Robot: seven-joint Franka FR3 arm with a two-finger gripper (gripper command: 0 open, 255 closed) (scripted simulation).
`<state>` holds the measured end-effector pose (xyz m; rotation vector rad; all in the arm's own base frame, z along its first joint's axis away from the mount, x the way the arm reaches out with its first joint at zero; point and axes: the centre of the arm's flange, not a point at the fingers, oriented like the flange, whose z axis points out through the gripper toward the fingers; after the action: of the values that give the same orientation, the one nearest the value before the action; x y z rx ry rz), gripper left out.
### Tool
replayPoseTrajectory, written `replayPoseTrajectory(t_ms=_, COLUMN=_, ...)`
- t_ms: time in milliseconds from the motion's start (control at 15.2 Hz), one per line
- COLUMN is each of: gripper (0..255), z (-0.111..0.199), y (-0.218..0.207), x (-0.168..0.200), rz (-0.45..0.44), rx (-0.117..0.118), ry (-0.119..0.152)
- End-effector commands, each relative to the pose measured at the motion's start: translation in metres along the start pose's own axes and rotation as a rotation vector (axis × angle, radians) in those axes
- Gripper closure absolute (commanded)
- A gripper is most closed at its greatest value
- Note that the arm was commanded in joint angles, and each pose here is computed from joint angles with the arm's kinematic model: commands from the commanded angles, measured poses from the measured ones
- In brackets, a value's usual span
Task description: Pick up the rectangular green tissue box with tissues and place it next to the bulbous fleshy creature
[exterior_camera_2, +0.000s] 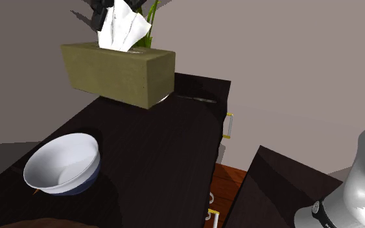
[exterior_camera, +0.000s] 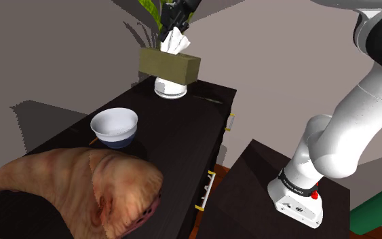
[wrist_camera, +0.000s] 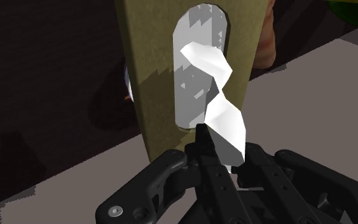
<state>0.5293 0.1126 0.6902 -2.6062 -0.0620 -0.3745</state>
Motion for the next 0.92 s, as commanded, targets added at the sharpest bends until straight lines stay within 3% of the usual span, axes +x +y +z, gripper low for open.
replayPoseTrajectory(t_ms=0, gripper=255, z=0.004, y=-0.021, x=-0.015, rz=0.001, rx=0.000, ry=0.001)
replayPoseTrajectory(t_ms=396, gripper=255, z=0.026, y=-0.083, x=-0.056, rz=0.001, rx=0.000, ry=0.001)
replayPoseTrajectory(t_ms=858, gripper=255, z=0.057, y=-0.065, x=-0.066, rz=0.001, rx=0.000, ry=0.001)
